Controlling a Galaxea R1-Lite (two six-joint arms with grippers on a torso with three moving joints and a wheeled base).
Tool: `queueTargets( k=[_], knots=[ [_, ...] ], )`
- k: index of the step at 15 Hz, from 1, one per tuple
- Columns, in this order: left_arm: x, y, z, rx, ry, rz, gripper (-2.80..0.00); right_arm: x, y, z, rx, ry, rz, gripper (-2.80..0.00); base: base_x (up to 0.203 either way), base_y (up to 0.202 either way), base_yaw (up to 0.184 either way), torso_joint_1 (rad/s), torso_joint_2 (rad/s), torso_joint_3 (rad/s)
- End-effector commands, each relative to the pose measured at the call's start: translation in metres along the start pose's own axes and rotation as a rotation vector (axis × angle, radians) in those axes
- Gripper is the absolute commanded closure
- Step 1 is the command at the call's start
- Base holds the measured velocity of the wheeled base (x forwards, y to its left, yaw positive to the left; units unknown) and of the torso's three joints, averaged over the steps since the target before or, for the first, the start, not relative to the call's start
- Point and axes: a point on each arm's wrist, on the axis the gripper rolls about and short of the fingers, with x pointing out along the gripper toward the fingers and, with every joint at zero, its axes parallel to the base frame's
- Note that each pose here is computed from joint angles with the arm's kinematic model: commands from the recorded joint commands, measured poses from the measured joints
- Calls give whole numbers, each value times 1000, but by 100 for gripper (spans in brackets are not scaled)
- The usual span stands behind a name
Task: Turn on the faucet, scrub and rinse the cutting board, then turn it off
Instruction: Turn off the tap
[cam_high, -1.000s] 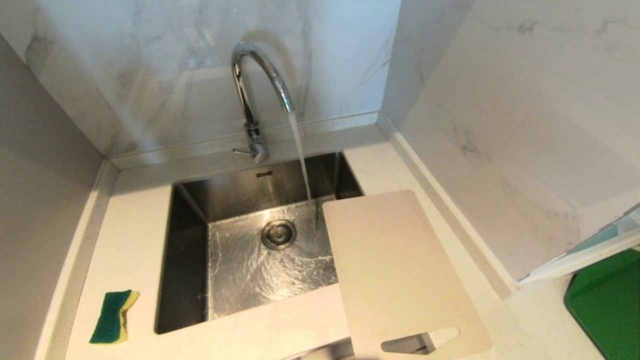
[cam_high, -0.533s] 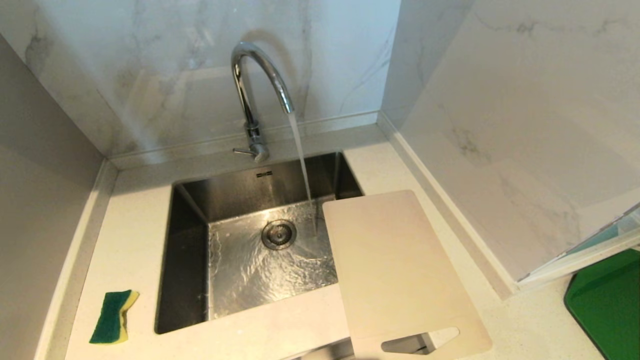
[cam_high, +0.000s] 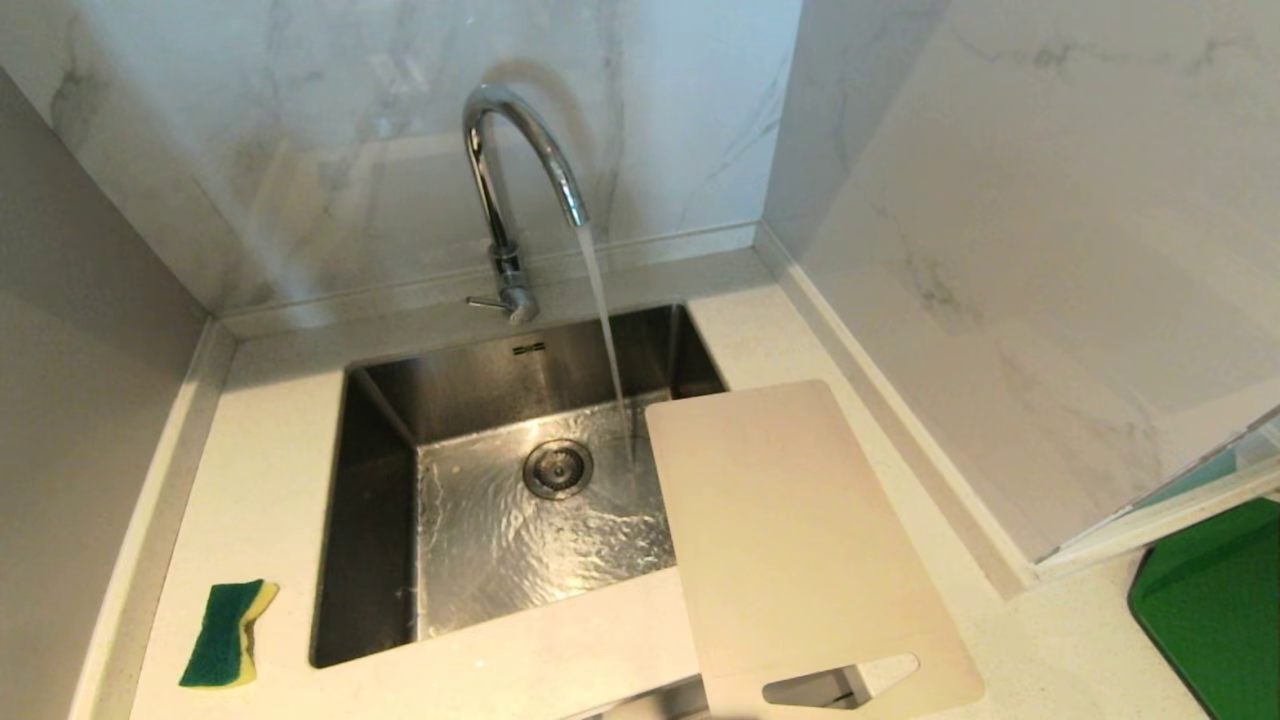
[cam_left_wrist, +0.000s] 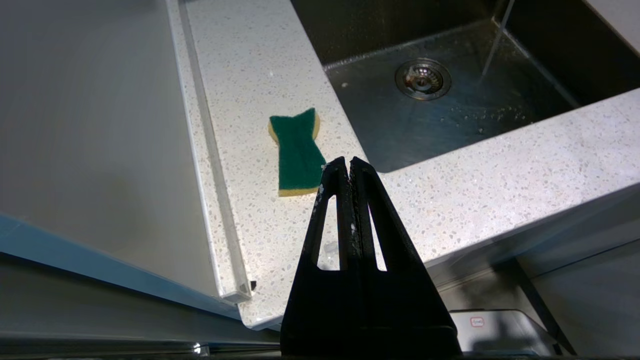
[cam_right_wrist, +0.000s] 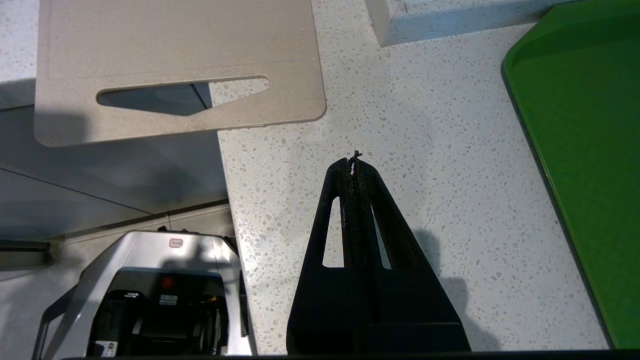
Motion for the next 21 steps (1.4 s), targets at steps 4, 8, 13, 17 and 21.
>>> queueTargets(
  k=[4, 8, 13, 17, 21],
  knots=[
    [0, 0, 0, 2, -1, 0, 0, 0, 0, 1, -22, -3, -1, 0, 0, 0, 0, 0, 0, 0],
    [0, 0, 0, 5, -1, -2, 0, 2, 0, 1, -43, 34, -7, 0, 0, 0, 0, 0, 0, 0],
    [0, 0, 0, 5, -1, -3, 0, 3, 0, 1, -21, 62, -40, 0, 0, 0, 0, 0, 0, 0],
    [0, 0, 0, 5, -1, -2, 0, 3, 0, 1, 8, 35, -6, 0, 0, 0, 0, 0, 0, 0],
    [0, 0, 0, 5, -1, -2, 0, -1, 0, 0, -3, -26, 22, 0, 0, 0, 0, 0, 0, 0]
  ],
)
